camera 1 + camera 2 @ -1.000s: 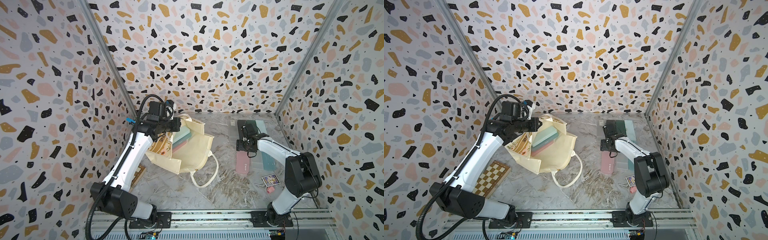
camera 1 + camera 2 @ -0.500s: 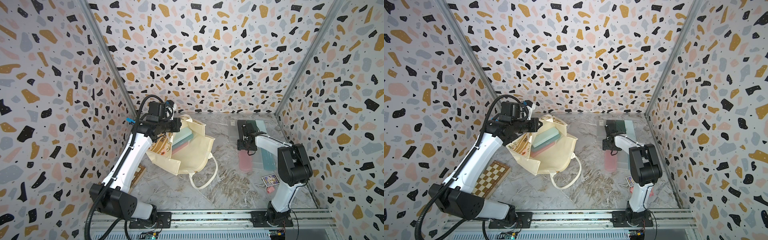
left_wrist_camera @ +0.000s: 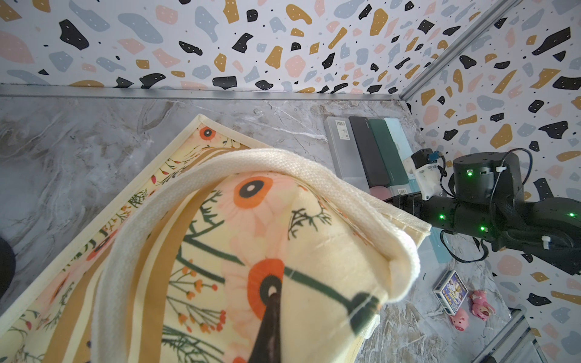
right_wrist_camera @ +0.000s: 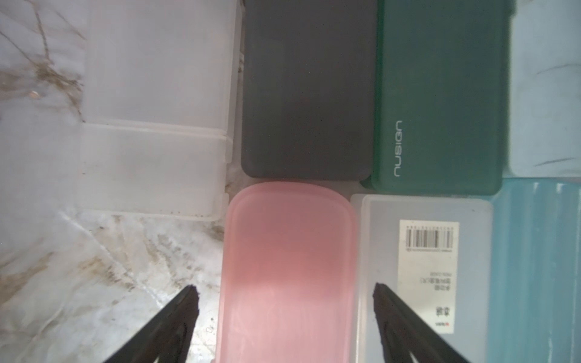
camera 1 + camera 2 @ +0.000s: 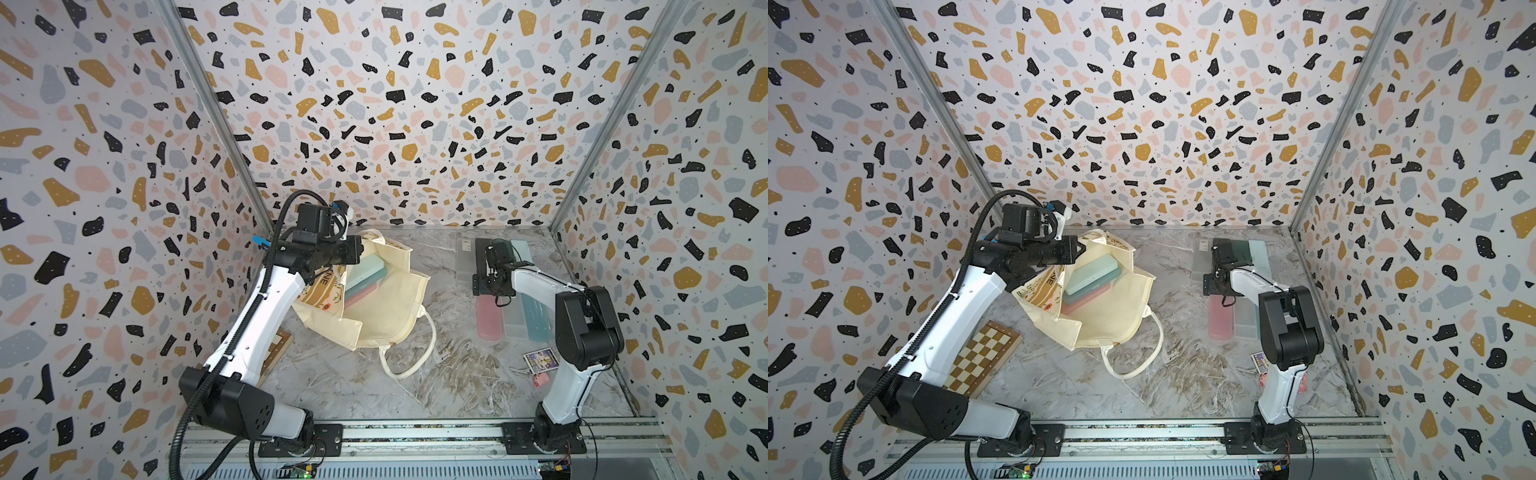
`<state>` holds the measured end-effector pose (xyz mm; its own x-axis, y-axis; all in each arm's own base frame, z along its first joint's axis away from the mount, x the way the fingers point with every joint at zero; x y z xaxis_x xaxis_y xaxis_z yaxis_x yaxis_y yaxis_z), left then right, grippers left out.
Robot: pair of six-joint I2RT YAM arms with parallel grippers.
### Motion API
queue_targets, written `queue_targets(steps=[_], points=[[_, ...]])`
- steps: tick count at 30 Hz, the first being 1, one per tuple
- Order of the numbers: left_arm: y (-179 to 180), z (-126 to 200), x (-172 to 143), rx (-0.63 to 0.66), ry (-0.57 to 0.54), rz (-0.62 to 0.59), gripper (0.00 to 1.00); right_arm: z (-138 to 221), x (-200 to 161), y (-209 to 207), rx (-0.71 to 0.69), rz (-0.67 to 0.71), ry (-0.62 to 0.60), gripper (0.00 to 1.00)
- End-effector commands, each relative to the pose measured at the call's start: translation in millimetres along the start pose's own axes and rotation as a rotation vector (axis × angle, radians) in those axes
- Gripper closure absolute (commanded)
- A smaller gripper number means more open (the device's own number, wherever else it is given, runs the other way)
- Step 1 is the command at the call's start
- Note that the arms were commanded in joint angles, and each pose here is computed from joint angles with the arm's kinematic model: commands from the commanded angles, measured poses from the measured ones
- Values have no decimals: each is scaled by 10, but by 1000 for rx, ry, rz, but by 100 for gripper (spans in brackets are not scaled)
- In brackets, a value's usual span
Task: Take out the pencil case from the canvas bag
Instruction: Place the pencil case at the center of the board, then pick up the pencil case from the canvas bag.
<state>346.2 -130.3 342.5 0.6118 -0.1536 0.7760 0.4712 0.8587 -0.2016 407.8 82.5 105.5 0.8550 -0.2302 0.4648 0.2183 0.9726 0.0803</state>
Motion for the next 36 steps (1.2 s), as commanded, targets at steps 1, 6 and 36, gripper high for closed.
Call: queue_targets(steps=[1, 6, 36], points=[[-98, 120, 197, -43, -111, -26, 100, 361, 155, 28, 46, -20, -84, 13], [-131, 145, 219, -66, -128, 25, 100, 813, 93, 37, 119, -64, -201, 17], [-731, -38, -46, -322, -96, 15, 100, 1965, -1849, 2060, 779, 530, -225, 50]])
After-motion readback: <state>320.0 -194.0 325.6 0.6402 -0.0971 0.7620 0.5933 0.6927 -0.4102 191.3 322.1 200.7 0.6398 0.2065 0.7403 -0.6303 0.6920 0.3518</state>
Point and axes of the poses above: each gripper's point midway between its finger pads, its own z axis back along the fingers, its own y axis along the line the jaws close on, x = y × z, the point moved 5 cm from there along z, back along the fingers, and after that the axes turned 13 degrees about -z, right-handed, at the moved point
